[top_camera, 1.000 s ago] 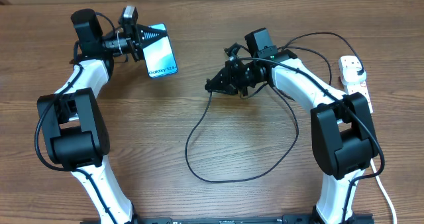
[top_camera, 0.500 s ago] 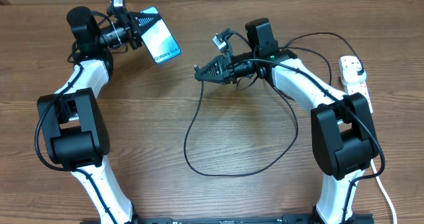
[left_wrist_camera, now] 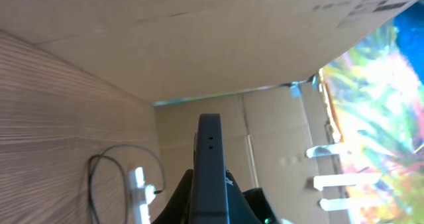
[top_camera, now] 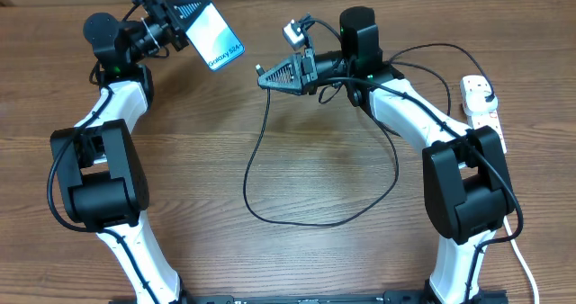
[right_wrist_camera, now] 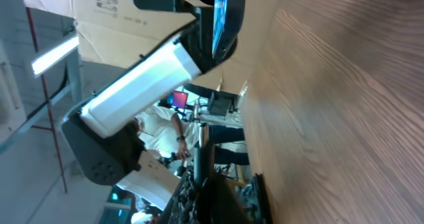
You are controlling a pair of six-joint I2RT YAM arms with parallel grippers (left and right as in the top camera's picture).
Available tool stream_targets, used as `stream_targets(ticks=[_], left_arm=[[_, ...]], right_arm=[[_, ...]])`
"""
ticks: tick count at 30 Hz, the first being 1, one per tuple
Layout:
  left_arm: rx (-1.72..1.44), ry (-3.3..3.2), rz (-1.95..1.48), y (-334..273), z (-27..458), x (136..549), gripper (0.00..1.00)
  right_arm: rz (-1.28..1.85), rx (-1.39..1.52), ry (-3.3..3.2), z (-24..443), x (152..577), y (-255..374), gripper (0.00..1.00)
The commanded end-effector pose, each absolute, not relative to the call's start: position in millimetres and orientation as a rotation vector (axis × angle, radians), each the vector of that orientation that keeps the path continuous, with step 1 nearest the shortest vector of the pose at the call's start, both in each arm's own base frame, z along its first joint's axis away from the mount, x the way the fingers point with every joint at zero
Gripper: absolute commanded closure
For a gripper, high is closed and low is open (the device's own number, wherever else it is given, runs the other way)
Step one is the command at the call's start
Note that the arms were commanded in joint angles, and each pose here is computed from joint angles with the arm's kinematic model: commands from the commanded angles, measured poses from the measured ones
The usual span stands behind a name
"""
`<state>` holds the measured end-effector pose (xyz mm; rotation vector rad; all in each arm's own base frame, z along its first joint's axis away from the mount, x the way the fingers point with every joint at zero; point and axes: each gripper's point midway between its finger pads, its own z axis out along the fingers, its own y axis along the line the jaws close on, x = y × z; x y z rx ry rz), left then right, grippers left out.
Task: Plug charger to phone and switch on socket
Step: 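Lift the cable connector with the right gripper toward the phone's bottom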
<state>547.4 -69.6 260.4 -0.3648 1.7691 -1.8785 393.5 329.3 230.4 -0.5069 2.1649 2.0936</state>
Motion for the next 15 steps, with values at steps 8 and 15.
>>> stream_targets(ticks=[8, 15], left_arm=[[-0.498, 1.697, -2.014, -73.5, 293.5, 544.5, 0.96], [-0.474, 1.690, -2.020, -83.4, 296.2, 543.7, 0.96]], right_arm=[[2.204, -0.485, 2.155, 280.7, 378.7, 342.1, 0.96], [2.226, -0.469, 2.148, 288.5, 377.5, 344.8, 0.96]])
